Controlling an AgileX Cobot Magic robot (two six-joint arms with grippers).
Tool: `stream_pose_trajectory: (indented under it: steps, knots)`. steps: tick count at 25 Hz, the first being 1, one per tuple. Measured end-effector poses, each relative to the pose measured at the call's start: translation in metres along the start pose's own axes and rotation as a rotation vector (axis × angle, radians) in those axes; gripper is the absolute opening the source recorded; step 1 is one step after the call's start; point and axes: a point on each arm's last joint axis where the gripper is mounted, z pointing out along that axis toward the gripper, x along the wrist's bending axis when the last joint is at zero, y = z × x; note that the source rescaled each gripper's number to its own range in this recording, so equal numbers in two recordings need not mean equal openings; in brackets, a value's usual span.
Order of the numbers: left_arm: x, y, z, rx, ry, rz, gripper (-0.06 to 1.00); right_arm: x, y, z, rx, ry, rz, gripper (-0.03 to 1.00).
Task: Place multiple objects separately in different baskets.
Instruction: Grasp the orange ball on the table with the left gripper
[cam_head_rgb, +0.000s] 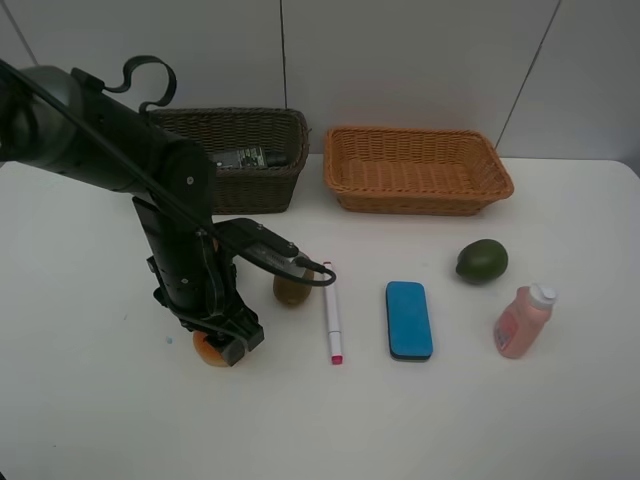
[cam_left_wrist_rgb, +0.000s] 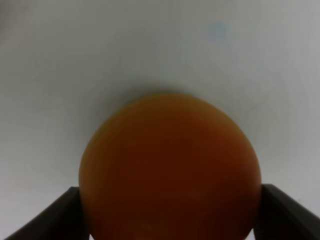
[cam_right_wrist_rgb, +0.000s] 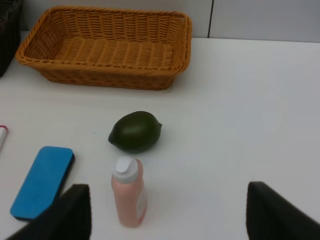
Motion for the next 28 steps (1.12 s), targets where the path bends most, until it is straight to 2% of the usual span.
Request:
stream_pose_trajectory:
  steps: [12,16,22,25,28]
  knots:
    - [-0.001,-0.001,0.017,0.045,-0.023,-0.037,0.66,0.0,0.0,0.0,0.0,0.0,0.0,0.75]
    - [-0.002,-0.002,0.017,0.054,-0.027,-0.058,0.78,0.0,0.0,0.0,0.0,0.0,0.0,0.75]
    - [-0.002,0.0,0.015,0.079,-0.031,-0.075,0.82,0.0,0.0,0.0,0.0,0.0,0.0,0.75]
    - [-0.003,0.012,0.005,0.096,-0.039,-0.082,0.81,0.0,0.0,0.0,0.0,0.0,0.0,0.75]
    - [-0.004,0.026,-0.01,0.098,-0.046,-0.087,0.68,0.0,0.0,0.0,0.0,0.0,0.0,0.75]
